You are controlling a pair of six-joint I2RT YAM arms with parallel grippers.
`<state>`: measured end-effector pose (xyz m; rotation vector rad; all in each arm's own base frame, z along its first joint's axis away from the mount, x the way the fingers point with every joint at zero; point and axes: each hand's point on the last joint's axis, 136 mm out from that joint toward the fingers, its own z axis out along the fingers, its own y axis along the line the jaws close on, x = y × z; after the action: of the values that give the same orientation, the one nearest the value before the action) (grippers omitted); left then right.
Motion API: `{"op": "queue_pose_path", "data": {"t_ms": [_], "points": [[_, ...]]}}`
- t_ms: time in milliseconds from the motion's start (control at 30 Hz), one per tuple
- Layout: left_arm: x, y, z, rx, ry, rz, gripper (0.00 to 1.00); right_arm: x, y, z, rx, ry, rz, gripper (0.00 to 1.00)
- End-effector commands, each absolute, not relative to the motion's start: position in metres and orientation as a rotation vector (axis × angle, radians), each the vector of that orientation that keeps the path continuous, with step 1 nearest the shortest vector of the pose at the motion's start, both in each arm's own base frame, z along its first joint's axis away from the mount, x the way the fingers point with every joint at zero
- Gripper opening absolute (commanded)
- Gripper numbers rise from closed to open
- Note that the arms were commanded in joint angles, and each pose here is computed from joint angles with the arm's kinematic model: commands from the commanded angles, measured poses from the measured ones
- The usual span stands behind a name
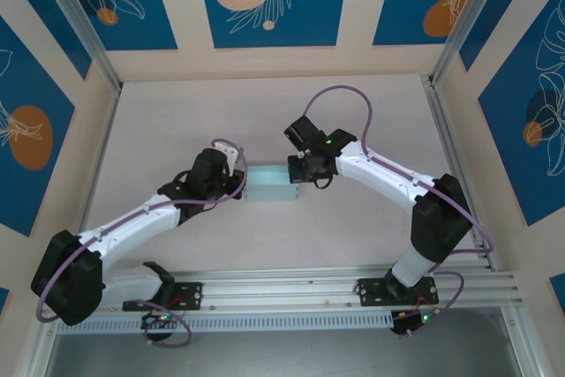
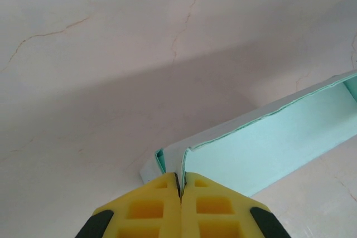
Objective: Fold the paper box
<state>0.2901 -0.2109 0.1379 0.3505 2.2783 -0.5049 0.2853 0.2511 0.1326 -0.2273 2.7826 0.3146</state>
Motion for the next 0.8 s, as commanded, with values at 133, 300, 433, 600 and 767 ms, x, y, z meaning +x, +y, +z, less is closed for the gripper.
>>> {"op": "queue_pose_path", "data": {"t_ms": [133, 300, 433, 600, 767], "points": [[0.286, -0.233, 0.149, 0.374, 2.238, -0.622, 0.0, 0.273, 0.287, 0.132, -0.301, 2.79, 0.523, 0.06], [0.286, -0.235, 0.148, 0.37, 2.237, -0.634, 0.0, 0.269, 0.285, 0.121, -0.311, 2.809, 0.461, 0.02], [0.286, -0.234, 0.147, 0.356, 2.239, -0.639, 0.0, 0.264, 0.275, 0.105, -0.322, 2.815, 0.348, 0.0], [0.286, -0.234, 0.146, 0.306, 2.244, -0.665, 0.0, 0.261, 0.271, 0.096, -0.352, 2.785, 0.255, 0.0], [0.287, -0.236, 0.146, 0.291, 2.252, -0.677, 0.0, 0.261, 0.279, 0.1, -0.384, 2.767, 0.253, 0.0]]}}
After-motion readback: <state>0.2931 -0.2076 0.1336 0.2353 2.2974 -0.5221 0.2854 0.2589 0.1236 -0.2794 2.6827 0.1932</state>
